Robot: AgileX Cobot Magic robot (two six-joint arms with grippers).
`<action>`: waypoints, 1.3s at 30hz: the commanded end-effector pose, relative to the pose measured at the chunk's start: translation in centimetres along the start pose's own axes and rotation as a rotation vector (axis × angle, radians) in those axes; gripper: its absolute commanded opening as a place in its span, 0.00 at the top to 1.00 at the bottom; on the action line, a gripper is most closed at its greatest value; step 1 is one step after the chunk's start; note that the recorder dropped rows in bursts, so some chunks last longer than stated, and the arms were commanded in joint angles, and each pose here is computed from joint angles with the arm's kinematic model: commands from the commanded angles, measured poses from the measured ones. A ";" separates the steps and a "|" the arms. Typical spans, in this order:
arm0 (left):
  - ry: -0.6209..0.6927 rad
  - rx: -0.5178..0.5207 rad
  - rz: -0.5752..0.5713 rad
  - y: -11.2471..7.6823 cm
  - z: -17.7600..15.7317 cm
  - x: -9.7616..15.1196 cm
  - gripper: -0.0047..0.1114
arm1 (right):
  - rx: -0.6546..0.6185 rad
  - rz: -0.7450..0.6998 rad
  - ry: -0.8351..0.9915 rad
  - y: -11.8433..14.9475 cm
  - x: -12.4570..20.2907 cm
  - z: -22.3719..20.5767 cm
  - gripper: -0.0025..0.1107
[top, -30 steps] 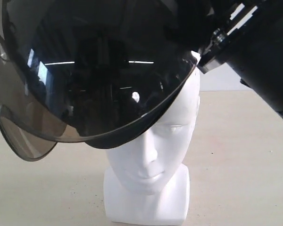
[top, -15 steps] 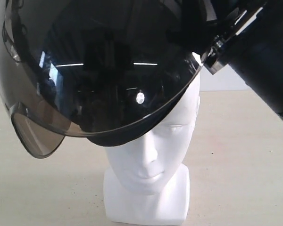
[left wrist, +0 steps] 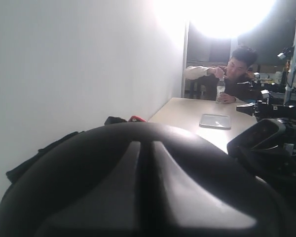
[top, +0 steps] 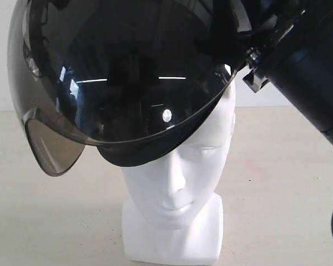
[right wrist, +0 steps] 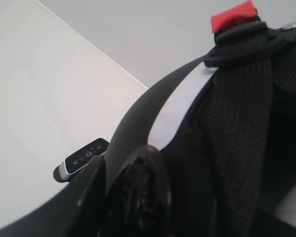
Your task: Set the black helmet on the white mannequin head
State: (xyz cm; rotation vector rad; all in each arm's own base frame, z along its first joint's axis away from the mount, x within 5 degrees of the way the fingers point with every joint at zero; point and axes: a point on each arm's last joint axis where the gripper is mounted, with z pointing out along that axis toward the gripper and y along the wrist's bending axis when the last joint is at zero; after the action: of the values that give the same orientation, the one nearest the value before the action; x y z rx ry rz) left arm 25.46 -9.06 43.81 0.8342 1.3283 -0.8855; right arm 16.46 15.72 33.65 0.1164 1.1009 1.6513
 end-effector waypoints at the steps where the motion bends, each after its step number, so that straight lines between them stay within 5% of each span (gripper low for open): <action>1: 0.147 0.068 0.025 0.1 1.2 2.8 0.92 | 0.003 -0.127 -0.059 0.3 -1.0 -0.1 0.98; 27: 0.126 0.071 -0.007 3.0 2.8 5.8 0.92 | 0.163 -0.187 0.051 -1.2 -0.1 -0.3 0.98; 39: 0.120 0.118 0.026 1.8 4.1 5.9 0.92 | 0.234 -0.195 0.104 -1.9 0.3 -0.4 0.98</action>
State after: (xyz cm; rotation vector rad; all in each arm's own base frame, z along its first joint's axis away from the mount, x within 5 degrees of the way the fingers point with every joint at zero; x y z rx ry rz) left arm 28.53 -10.66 41.95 0.8122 1.2407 -0.9853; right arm 17.04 15.30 33.30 0.2023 1.1902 1.5671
